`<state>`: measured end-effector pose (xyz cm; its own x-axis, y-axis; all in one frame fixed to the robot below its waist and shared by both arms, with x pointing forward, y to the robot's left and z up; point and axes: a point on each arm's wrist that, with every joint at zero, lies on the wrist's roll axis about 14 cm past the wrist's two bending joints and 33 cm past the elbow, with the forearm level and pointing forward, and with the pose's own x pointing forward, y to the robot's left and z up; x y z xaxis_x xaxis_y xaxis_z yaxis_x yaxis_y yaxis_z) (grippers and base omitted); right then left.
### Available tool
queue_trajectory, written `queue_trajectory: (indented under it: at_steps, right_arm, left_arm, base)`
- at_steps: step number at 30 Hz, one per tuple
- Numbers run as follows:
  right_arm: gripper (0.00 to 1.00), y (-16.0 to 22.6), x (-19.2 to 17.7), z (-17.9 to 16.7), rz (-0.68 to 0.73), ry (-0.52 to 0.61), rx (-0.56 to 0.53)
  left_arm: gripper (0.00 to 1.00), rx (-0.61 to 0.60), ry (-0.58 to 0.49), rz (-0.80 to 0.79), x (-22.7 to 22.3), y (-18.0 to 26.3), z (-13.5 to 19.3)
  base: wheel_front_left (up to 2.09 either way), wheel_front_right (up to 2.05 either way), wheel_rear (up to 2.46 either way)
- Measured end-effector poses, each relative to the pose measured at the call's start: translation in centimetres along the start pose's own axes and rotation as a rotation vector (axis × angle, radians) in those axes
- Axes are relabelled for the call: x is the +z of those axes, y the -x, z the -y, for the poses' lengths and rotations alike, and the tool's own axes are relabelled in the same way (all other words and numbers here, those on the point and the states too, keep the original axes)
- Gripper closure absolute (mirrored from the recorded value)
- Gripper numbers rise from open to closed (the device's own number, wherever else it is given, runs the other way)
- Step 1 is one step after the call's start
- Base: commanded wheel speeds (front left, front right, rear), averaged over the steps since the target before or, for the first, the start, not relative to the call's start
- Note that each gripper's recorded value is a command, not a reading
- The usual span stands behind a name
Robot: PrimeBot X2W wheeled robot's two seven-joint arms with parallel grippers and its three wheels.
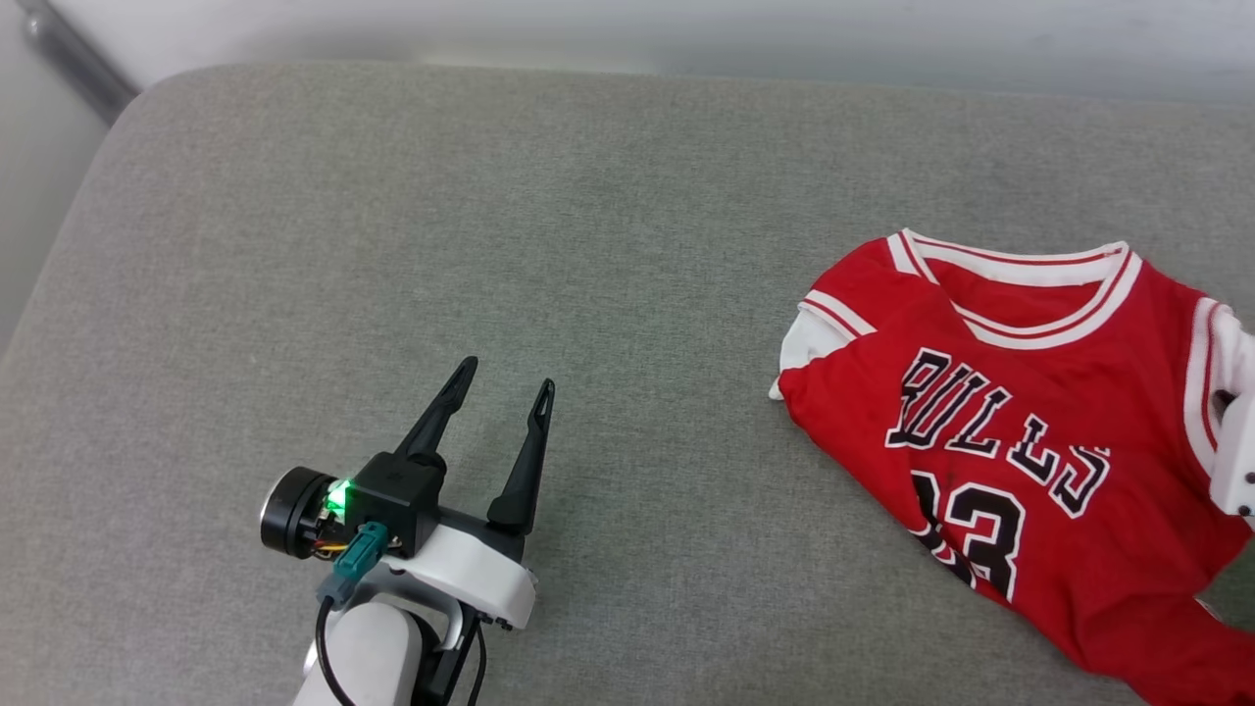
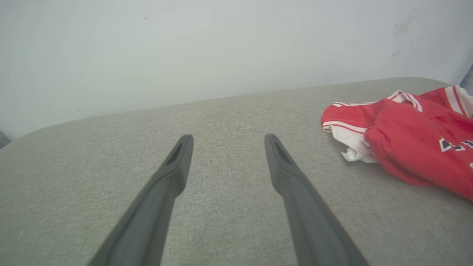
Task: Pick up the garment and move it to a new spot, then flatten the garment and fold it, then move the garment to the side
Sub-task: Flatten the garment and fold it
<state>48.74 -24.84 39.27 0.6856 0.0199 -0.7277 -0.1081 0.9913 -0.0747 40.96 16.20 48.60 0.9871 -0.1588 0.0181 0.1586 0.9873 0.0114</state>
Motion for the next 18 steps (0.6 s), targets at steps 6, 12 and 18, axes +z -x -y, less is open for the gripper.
queue_trajectory:
  at_steps: [6,12,18]
  right_arm:
    - [0.00,1.2,1.9,-1.5,0.136,-0.027,0.039]
    - [0.00,6.3,8.2,-2.5,0.489,-0.035,0.092]
    - [0.00,12.4,9.6,-2.3,0.780,-0.111,0.102]
  left_arm:
    - [0.00,-0.022,0.004,0.021,0.6,-0.5,0.7]
    - [0.00,-0.034,0.028,0.096,3.1,-1.2,1.2]
    - [0.00,-0.070,0.054,0.162,5.1,-1.6,2.5]
  base:
    - [0.00,0.00,0.00]
    - [0.00,0.00,0.00]
    - [0.00,0.00,0.00]
